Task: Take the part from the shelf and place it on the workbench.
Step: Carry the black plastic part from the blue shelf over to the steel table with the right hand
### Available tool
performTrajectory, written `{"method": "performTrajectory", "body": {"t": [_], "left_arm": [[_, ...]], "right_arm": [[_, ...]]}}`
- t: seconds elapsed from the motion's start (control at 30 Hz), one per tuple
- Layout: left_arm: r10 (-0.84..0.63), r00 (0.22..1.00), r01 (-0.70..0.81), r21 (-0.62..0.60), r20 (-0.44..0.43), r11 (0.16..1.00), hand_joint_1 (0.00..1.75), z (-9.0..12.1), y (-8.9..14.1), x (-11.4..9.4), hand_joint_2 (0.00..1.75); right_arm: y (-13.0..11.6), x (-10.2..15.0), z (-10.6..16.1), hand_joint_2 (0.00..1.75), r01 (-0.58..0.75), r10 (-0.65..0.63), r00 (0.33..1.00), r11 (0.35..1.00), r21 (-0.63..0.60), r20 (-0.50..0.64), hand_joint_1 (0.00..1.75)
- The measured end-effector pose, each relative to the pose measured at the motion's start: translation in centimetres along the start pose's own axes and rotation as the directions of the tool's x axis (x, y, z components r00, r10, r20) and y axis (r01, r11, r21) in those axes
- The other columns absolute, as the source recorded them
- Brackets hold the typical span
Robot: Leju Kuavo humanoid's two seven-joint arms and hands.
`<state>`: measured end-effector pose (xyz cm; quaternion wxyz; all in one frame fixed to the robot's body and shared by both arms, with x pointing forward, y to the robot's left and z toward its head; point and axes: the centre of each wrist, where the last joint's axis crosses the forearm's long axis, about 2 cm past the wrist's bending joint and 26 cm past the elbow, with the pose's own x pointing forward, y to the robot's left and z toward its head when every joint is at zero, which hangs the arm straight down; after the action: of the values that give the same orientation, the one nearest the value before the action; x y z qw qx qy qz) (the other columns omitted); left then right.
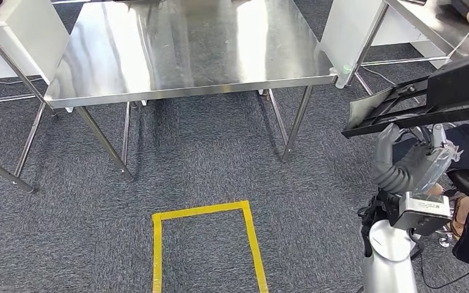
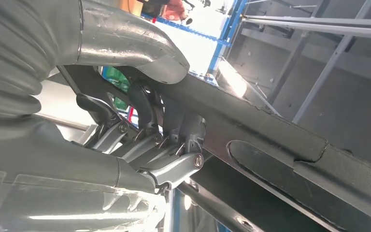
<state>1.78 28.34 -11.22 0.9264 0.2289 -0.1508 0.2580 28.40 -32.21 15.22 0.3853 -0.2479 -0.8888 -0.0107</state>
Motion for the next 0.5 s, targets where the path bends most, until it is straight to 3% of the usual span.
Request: {"method": "performTrajectory", "body": {"t": [0.5], "left_arm": [[0.028, 0.999, -0.027, -0.023, 0.030, 0.999, 0.00, 0.05, -0.66, 0.63, 1.75]], "right_arm": [[-0.19, -0.18, 0.54, 1.75, -0.020, 0.020, 1.000, 1.000, 0.023, -0.022, 1.75]]}}
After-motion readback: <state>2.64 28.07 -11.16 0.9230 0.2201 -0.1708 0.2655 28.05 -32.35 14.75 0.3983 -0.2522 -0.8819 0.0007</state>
